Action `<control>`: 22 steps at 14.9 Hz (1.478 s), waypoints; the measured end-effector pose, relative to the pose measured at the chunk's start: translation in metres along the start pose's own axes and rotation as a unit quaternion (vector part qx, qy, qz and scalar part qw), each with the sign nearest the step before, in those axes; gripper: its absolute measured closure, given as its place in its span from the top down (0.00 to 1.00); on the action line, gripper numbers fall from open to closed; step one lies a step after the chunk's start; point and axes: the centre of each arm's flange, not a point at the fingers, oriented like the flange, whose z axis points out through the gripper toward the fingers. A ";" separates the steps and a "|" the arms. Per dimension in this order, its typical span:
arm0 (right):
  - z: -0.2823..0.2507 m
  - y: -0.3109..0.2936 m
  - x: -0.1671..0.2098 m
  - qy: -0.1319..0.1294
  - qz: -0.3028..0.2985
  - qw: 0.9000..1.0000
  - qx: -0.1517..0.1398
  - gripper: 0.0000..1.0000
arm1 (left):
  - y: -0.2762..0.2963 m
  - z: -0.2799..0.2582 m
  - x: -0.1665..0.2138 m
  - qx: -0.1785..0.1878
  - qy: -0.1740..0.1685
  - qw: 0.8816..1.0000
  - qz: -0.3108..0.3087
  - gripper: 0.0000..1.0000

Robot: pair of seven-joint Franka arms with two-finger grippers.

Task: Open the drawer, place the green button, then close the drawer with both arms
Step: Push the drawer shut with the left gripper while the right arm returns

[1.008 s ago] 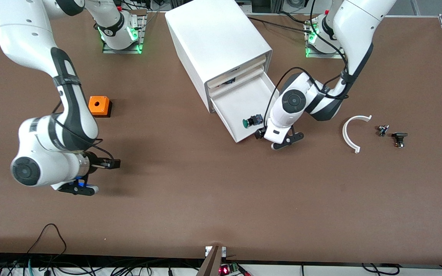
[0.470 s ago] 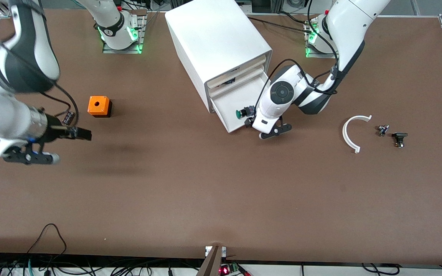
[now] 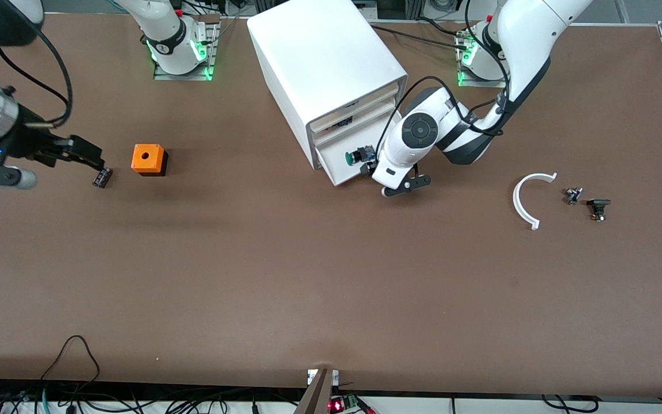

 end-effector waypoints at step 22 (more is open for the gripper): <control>-0.006 0.031 -0.026 0.026 0.018 0.999 0.000 1.00 | 0.024 0.021 -0.063 0.000 -0.068 0.998 -0.011 1.00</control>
